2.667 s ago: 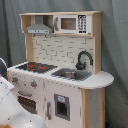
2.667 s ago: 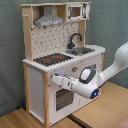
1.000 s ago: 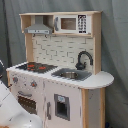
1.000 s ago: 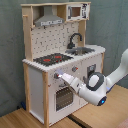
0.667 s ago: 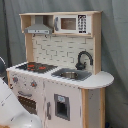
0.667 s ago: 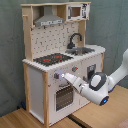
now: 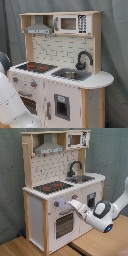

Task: Play with the kitchen

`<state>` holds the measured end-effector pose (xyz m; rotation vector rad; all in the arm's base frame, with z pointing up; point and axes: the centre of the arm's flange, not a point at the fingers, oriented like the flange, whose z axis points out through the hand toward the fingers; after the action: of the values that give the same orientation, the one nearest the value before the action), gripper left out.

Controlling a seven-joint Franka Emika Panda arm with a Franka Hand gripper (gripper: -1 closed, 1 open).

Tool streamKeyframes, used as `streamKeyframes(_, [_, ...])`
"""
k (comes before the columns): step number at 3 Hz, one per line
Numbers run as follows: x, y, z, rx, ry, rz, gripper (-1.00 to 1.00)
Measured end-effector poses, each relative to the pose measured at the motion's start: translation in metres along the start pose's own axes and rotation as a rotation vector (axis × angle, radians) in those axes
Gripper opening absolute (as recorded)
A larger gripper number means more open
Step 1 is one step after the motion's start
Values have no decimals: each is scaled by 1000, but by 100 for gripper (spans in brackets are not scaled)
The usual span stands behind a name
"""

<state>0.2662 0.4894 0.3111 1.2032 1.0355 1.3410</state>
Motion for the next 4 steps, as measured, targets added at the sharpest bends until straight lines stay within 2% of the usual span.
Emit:
streamKeyframes(2, [-26,5,-3,-18,-47,156,100])
streamKeyframes(4, [-53,-3,6,-43,-89,343,100])
